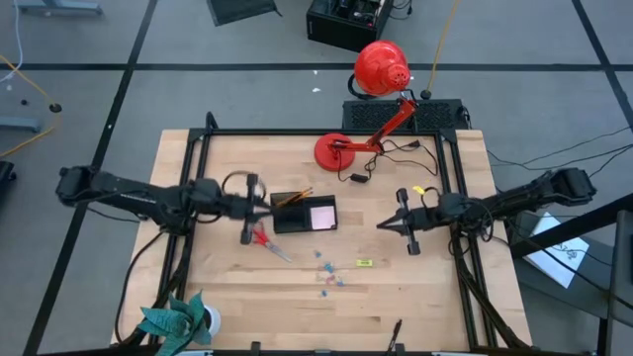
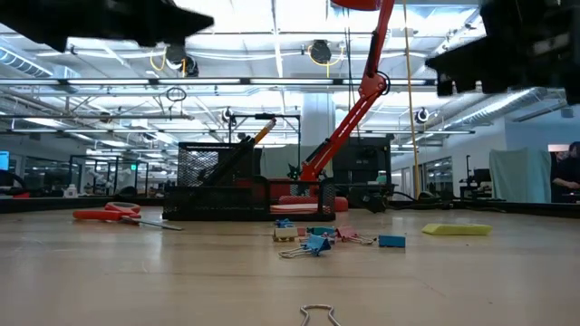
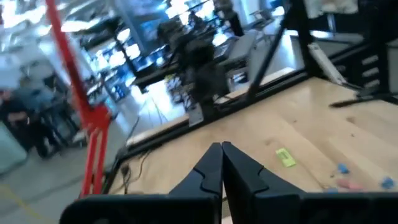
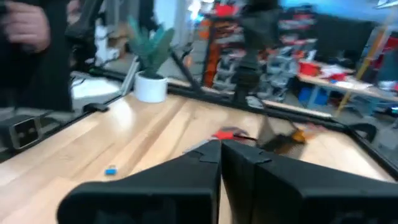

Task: Pick and place office supplies into organizer
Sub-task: Put the black pen into the mesh desk organizer

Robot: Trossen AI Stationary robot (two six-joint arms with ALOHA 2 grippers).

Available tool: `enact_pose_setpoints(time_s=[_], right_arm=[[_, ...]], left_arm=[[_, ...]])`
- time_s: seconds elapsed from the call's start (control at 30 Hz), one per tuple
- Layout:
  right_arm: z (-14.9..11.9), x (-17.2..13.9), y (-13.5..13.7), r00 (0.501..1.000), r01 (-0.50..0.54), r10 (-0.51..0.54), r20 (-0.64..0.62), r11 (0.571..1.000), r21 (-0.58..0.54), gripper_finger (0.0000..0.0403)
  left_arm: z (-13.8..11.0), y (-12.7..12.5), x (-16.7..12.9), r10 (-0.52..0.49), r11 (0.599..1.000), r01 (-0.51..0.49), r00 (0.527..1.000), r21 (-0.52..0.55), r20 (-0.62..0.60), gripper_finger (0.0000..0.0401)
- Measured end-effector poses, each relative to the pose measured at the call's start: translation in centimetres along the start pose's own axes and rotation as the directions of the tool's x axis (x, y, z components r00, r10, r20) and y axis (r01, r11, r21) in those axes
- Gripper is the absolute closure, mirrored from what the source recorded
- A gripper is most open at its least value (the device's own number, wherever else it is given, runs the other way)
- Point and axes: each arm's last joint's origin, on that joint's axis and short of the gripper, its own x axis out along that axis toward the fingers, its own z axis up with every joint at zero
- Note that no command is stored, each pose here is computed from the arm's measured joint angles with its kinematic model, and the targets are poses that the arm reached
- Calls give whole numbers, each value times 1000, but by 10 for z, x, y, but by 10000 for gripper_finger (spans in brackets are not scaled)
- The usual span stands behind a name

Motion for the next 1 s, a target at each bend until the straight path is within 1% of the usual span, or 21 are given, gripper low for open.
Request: enact_pose_setpoints(time_s=[0.07, 0.13, 0.2, 0.33, 0.43, 0.5, 0.57, 0.63, 0.7, 0.73, 0.8, 0.87, 0.93, 1.0], right_arm=[[11, 8, 6, 992, -54, 54, -111, 999, 4, 401], [19, 13, 16, 962, -90, 92, -257, 996, 19, 402], [33, 16, 28, 941, -104, 108, -321, 994, 30, 402], [63, 15, 59, 916, -148, 171, -363, 985, 91, 402], [87, 14, 86, 925, -155, 205, -321, 972, 174, 402], [94, 14, 102, 928, -136, 201, -314, 966, 219, 402], [92, 16, 118, 922, -86, 178, -343, 960, 268, 402], [90, 19, 132, 918, -54, 186, -350, 934, 353, 402], [90, 25, 147, 914, -42, 214, -346, 895, 443, 403], [88, 29, 156, 909, -41, 228, -350, 882, 470, 403], [86, 36, 173, 894, -36, 246, -374, 873, 487, 403], [86, 44, 186, 881, -7, 251, -402, 855, 518, 403], [87, 51, 196, 868, 49, 252, -428, 814, 579, 403], [88, 57, 205, 860, 109, 254, -443, 756, 645, 403]], left_arm=[[-5, 9, -1, -4, 998, 4, 1000, -70, -5, 384], [-9, 12, -1, -44, 990, 42, 999, -138, -15, 385], [-13, 12, -1, -74, 979, 65, 996, -192, -41, 392], [-19, 9, -2, -104, 965, 77, 990, -252, -96, 395], [-21, 7, -2, -116, 958, 80, 986, -277, -117, 382], [-22, 6, -2, -124, 957, 84, 984, -279, -130, 375], [-23, 5, -2, -134, 959, 92, 981, -268, -143, 370], [-24, 5, -3, -136, 962, 96, 980, -254, -147, 369], [-23, 5, -3, -136, 967, 99, 980, -237, -146, 371], [-23, 5, -3, -135, 969, 100, 980, -225, -145, 372], [-23, 5, -3, -134, 973, 103, 980, -205, -145, 376], [-23, 5, -3, -134, 975, 105, 980, -193, -145, 381], [-23, 5, -3, -134, 977, 106, 980, -185, -145, 388], [-23, 5, -3, -134, 978, 108, 980, -179, -145, 394]])
